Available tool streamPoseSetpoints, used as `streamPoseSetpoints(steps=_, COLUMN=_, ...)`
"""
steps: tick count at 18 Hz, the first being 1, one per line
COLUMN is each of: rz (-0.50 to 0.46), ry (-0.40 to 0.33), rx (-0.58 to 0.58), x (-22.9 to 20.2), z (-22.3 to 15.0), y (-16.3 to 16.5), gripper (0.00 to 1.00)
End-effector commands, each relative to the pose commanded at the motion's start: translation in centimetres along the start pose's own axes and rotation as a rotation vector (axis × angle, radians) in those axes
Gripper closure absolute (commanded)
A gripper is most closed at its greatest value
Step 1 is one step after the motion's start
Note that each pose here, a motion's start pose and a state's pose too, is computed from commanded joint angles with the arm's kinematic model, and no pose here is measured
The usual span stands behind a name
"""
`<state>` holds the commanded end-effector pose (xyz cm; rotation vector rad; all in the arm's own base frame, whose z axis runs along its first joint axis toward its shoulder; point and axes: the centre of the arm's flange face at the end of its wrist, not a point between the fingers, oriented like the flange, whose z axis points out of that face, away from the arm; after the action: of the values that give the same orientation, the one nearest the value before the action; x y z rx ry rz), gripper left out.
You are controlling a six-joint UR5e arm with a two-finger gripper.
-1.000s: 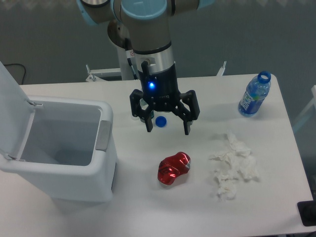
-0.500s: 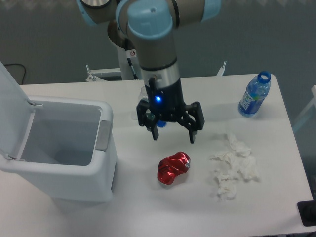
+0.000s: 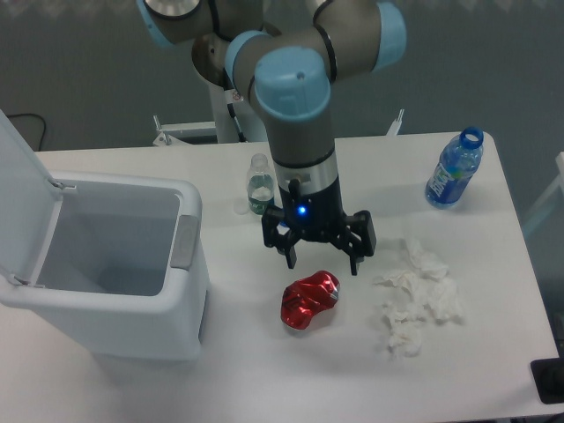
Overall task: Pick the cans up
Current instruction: 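Lower the open gripper over the crushed red can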
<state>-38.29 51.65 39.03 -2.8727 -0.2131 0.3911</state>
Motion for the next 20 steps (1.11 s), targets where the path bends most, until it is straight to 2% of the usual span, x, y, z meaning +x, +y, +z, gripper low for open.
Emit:
streamPoseSetpoints(steps=3, rz=0.075, ry=0.024, rx=-0.032, x=0.7, z=1.8, y=0.8, gripper=0.00)
streamPoseSetpoints(steps=7, rz=0.224, ry=0.055, rx=-0.063, x=1.2, z=3.6, y=2.2, gripper=0.00)
streamPoseSetpoints(steps=10, rz=0.323, ry=0.033, rx=-0.124, x=0.7, z=4.6, y=2.9, gripper=0.00)
streamPoseSetpoints(steps=14, rz=0.380, ry=0.073, rx=-0.160, x=1.5, z=6.7, y=4.5, gripper=0.00)
streamPoseSetpoints(steps=17, rz=0.370, ry=0.087, rx=-0.172, x=0.9, z=7.4, y=5.5, gripper=0.00)
streamPoseSetpoints(steps=20, rz=0.363, ry=0.123, rx=-0.202, x=1.2, z=9.8, y=6.7, gripper=0.00)
